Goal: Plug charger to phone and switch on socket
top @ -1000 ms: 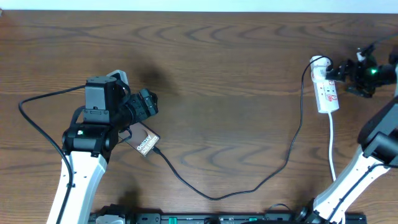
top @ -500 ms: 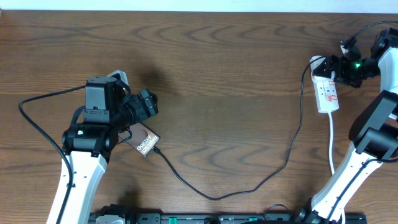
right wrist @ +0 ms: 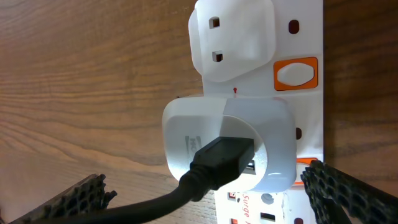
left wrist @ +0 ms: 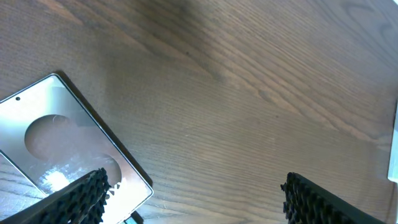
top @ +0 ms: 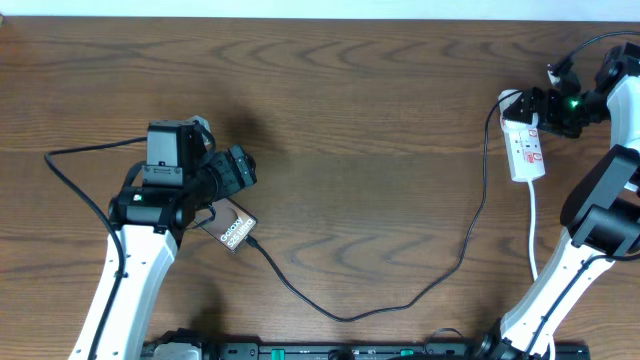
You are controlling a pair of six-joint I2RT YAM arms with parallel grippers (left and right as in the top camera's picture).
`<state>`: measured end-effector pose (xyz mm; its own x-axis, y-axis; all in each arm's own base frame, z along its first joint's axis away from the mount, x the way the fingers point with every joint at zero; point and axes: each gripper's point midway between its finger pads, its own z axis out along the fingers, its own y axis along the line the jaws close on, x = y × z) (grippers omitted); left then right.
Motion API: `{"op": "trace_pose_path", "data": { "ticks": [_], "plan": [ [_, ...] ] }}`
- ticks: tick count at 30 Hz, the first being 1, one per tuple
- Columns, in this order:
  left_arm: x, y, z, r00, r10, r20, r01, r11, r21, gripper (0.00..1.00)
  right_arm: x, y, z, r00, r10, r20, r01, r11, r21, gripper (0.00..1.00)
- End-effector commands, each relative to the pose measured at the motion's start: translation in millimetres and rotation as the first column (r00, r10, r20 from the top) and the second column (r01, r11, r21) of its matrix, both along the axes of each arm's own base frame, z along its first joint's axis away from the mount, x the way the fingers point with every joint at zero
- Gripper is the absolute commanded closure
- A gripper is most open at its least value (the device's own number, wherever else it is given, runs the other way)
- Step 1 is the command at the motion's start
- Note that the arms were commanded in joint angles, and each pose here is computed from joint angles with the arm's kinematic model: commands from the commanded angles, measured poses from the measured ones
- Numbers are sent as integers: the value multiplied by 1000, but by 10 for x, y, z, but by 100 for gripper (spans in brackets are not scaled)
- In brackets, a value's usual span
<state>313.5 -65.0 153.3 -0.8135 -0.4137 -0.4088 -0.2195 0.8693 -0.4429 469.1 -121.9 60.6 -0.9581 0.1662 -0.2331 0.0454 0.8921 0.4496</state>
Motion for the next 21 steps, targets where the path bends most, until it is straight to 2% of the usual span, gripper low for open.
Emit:
{"op": "trace_pose_path", "data": {
  "ticks": [1,16,21],
  "plan": [
    [43,10,73,1000,-2,22,2,1000,15,12,56,70,-14,1000,-8,-5,8,1000,16,1],
    [25,9,61,1000,-3,13,3,1000,14,12,-41,203,-253,997,-25,-79,29,999,45,1],
    [26,9,61,1000,-3,13,3,1000,14,12,-70,271,-381,993,-27,-113,37,995,92,1]
  ]
}}
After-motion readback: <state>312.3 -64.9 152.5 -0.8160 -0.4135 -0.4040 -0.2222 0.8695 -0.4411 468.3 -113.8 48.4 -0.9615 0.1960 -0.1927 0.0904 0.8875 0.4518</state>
